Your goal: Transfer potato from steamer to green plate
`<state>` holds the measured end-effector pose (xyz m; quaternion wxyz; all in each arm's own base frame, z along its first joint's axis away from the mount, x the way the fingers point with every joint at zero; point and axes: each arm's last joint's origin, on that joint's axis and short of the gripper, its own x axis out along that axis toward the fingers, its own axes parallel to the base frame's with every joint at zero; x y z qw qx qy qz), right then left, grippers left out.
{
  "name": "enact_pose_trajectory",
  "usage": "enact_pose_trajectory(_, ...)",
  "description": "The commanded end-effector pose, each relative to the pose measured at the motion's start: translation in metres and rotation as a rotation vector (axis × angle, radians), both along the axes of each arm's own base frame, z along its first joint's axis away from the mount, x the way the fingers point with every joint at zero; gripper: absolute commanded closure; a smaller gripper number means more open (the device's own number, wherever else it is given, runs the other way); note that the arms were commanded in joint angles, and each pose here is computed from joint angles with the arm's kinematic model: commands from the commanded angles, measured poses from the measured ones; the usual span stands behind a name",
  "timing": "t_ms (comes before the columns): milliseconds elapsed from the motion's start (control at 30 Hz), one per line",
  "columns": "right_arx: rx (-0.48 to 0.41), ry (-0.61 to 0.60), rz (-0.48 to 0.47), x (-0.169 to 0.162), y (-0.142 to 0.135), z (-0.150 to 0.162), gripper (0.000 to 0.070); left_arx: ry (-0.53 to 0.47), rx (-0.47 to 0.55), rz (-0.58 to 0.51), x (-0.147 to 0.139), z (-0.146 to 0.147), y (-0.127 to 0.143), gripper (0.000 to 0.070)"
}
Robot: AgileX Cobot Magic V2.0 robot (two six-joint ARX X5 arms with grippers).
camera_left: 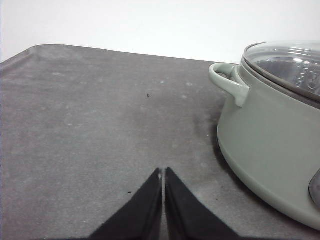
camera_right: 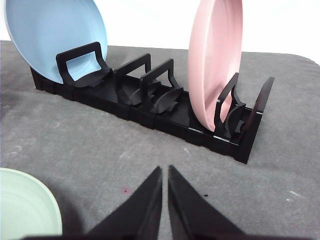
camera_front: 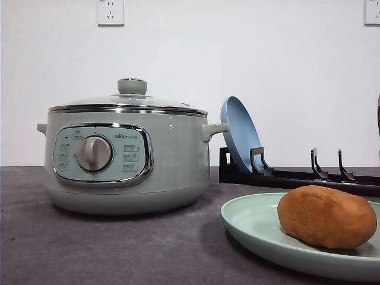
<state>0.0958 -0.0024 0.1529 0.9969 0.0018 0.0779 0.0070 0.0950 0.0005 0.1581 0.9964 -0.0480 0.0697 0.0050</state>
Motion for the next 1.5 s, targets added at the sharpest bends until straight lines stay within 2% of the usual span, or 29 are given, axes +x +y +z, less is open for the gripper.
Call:
enact_pose_trajectory(0, -0.005, -0.008, -0.002, 0.0003, -0.0001, -0.0007, 0.0691, 0.009, 0.001, 0.000, 0.0011, -0.0059, -0.0001, 0.0700)
enact_pose_trajectory(1467, -0.005, -0.008, -0.002, 0.0003, -0.0001, -0.0007, 0.0691, 0.009, 0.001, 0.000, 0.0011, -0.0059, 0.0000, 0.0700)
